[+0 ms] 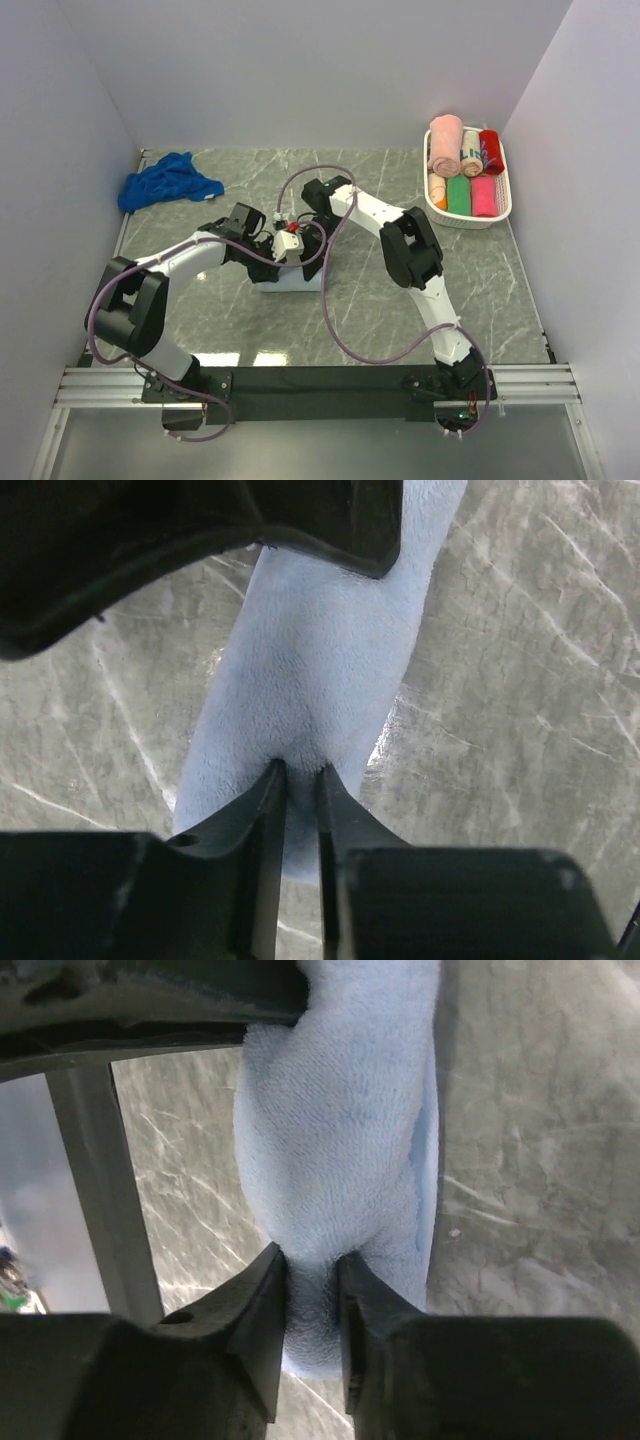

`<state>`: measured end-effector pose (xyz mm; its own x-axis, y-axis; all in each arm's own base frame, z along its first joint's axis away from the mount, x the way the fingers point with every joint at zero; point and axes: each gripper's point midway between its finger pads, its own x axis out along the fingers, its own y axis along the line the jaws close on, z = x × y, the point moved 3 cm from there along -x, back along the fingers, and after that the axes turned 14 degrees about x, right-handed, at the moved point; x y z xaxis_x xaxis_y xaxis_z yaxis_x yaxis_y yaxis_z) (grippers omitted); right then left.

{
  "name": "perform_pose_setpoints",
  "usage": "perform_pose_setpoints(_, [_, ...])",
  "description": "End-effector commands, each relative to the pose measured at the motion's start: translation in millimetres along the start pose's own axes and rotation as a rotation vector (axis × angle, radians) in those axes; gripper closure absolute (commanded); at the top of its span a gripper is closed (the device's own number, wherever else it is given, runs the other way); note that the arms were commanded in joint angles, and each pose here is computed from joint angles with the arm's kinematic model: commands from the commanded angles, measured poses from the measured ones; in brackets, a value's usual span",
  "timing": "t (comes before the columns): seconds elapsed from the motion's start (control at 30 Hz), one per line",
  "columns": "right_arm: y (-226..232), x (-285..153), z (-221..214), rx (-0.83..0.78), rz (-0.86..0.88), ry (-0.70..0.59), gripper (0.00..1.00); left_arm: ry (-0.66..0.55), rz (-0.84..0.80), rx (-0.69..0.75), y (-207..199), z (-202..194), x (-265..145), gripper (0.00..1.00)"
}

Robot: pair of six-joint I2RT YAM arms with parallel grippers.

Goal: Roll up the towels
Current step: Roll the towel, then place the rolled towel into the container

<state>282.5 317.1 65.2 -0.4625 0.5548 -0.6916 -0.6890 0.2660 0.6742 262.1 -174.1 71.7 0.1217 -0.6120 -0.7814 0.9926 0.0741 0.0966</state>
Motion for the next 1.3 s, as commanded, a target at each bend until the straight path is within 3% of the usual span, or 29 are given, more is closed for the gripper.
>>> perform_pose_setpoints(0.0, [-18.5,-13.5,-13.1,0.087,-0.088,0.033,0.69,0.197,-0.157,-0.067,-31.7,-47.8,15.7,0.82])
perform_pose_setpoints(0.2, [-43.1,-119.9,8.0,0.204,-0.217,-0.304,0.65,0.237,-0.294,-0.181,-47.2,-51.3,16.8,0.84])
perform_pose_setpoints(0.37, [-35.6,-201.2,-22.1,0.291,-0.302,-0.542,0.63,0.195,-0.344,-0.306,-43.2,-44.6,16.1,0.83])
perform_pose_setpoints(0.4, [-22.4,-219.4,-22.8,0.242,-0.338,-0.601,0.62,0.185,-0.385,-0.337,-42.9,-40.3,16.4,0.83])
perform_pose_setpoints(0.53, [-10.9,-212.0,-52.2,0.239,-0.385,-0.567,0.59,0.178,-0.403,-0.378,-32.0,-34.4,19.9,0.84])
perform_pose_setpoints(0.6, [8.9,-233.7,-49.2,0.155,-0.472,-0.659,0.59,0.182,-0.428,-0.399,-28.6,-32.8,21.5,0.85])
perform_pose_setpoints(0.73, [30.0,-231.9,-66.2,0.035,-0.600,-0.732,0.58,0.180,-0.476,-0.461,-22.5,-32.1,27.8,0.84])
perform_pose_setpoints(0.9, [53.6,-186.1,-73.8,-0.181,-0.702,-0.589,0.66,0.185,-0.505,-0.526,-6.7,-35.5,36.0,0.84])
perform_pose_setpoints(1.0, [65.7,-164.9,-72.6,-0.283,-0.715,-0.569,0.65,0.181,-0.522,-0.556,2.9,-35.2,38.8,0.84])
perform_pose_setpoints(1.2, [73.4,-112.0,-41.1,-0.397,-0.715,-0.490,0.45,0.180,-0.528,-0.582,17.0,-38.2,44.2,0.84])
perform_pose_setpoints(1.23, [73.7,-106.4,-34.4,-0.402,-0.710,-0.486,0.33,0.179,-0.531,-0.586,17.2,-38.0,44.7,0.84])
perform_pose_setpoints(1.27, [76.1,-97.8,-26.6,-0.421,-0.710,-0.476,0.32,0.177,-0.531,-0.589,19.0,-37.7,46.5,0.84])
